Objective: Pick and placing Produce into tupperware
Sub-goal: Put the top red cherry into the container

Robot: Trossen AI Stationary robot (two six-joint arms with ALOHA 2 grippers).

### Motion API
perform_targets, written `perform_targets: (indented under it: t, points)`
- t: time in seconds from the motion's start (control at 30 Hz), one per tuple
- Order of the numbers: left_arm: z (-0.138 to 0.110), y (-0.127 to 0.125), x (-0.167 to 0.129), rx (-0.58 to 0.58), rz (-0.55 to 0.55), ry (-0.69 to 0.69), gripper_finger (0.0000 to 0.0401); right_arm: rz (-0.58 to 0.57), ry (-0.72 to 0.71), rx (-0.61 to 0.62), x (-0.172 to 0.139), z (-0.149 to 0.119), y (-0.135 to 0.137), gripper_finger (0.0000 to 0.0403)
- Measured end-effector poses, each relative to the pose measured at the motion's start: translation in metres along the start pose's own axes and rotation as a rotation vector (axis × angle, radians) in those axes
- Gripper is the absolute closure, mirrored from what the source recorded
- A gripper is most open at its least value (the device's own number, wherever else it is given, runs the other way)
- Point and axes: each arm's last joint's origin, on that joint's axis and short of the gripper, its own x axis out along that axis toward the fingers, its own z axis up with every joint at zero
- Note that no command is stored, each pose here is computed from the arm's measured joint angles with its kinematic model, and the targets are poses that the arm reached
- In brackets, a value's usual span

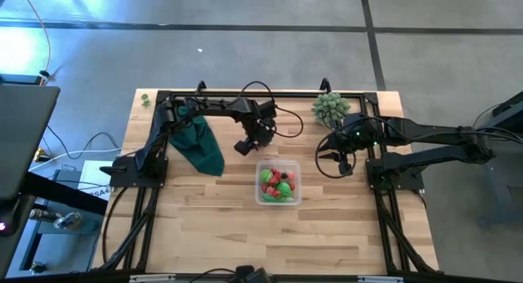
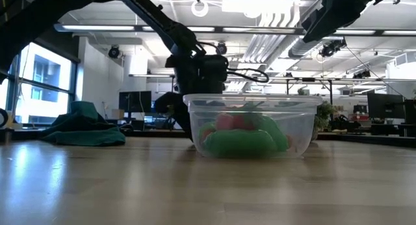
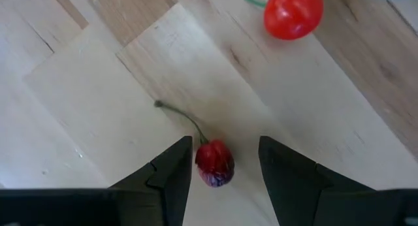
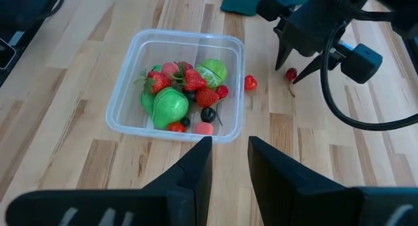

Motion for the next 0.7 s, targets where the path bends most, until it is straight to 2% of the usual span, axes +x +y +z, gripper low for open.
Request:
perform_targets:
  t: [0.57, 0.7]
  points:
    - [-0.0008, 0.0003, 0.0023, -0.063, 0.003, 0.015, 0.0236, 0.0, 0.0, 0.0, 0.0, 0.0, 0.0, 0.0313]
    - [-0.0014, 0.0006, 0.0021, -0.065, 0.004, 0.015, 0.0254, 0.0, 0.0, 0.0, 0.0, 0.0, 0.0, 0.0313]
